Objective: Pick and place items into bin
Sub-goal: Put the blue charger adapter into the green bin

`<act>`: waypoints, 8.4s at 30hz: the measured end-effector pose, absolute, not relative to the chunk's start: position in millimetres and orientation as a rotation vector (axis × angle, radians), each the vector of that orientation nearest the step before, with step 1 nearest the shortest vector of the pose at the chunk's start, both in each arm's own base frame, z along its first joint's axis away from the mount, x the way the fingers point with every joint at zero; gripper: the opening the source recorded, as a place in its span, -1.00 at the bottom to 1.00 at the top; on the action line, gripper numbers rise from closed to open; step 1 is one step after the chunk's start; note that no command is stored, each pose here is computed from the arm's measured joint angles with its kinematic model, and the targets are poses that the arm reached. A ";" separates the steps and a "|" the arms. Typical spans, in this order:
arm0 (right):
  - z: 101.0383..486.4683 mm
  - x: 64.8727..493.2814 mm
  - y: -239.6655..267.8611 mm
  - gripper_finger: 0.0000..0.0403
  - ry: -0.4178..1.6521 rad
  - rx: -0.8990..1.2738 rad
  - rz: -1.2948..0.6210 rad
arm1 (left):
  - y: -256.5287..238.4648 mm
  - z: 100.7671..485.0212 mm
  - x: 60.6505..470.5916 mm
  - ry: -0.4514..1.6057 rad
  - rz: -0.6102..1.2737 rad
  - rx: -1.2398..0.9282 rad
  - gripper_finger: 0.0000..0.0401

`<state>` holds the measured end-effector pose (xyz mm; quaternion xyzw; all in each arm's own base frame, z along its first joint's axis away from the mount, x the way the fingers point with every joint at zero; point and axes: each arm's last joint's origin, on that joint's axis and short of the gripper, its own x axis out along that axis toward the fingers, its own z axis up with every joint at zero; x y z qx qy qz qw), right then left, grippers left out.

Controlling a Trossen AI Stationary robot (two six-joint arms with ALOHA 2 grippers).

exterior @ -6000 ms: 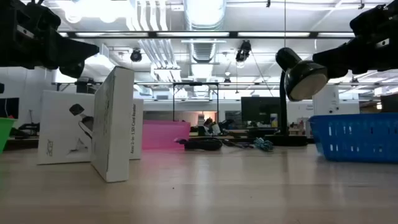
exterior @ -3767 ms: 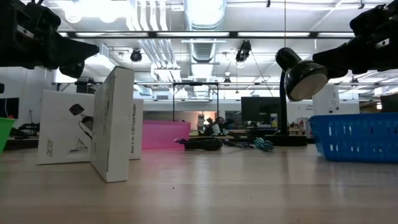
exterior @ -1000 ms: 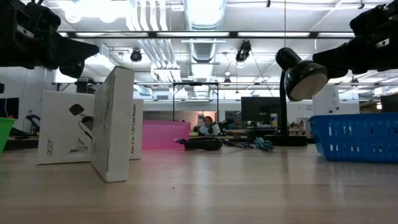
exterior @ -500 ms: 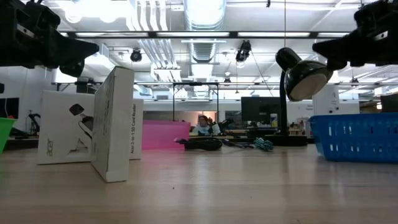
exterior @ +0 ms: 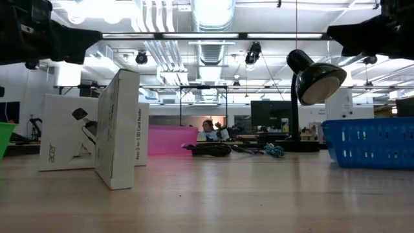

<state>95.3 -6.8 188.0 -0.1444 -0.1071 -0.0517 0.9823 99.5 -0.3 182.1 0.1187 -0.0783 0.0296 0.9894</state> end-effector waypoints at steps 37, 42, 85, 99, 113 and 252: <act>183.3 114.4 0.1 -0.11 -0.168 -0.210 0.197 | -0.5 196.6 116.8 -0.290 0.081 0.220 -0.16; 185.5 116.4 2.2 -0.11 -0.197 -0.205 0.268 | -0.8 198.4 120.4 -0.316 0.071 0.193 -0.14; 327.3 216.6 30.1 -0.12 0.256 -0.026 0.092 | -2.3 192.7 130.0 -0.273 -0.004 -0.021 -0.15; 358.0 229.0 32.2 -0.12 0.562 0.166 0.028 | -2.2 192.3 130.2 -0.270 0.000 -0.021 -0.15; 333.4 255.6 46.2 -0.12 0.898 0.324 -0.023 | -2.2 192.3 130.3 -0.269 -0.001 -0.020 -0.15; 161.0 258.0 200.2 0.16 1.426 0.570 -0.432 | -2.2 192.7 130.1 -0.272 0.006 0.032 -0.15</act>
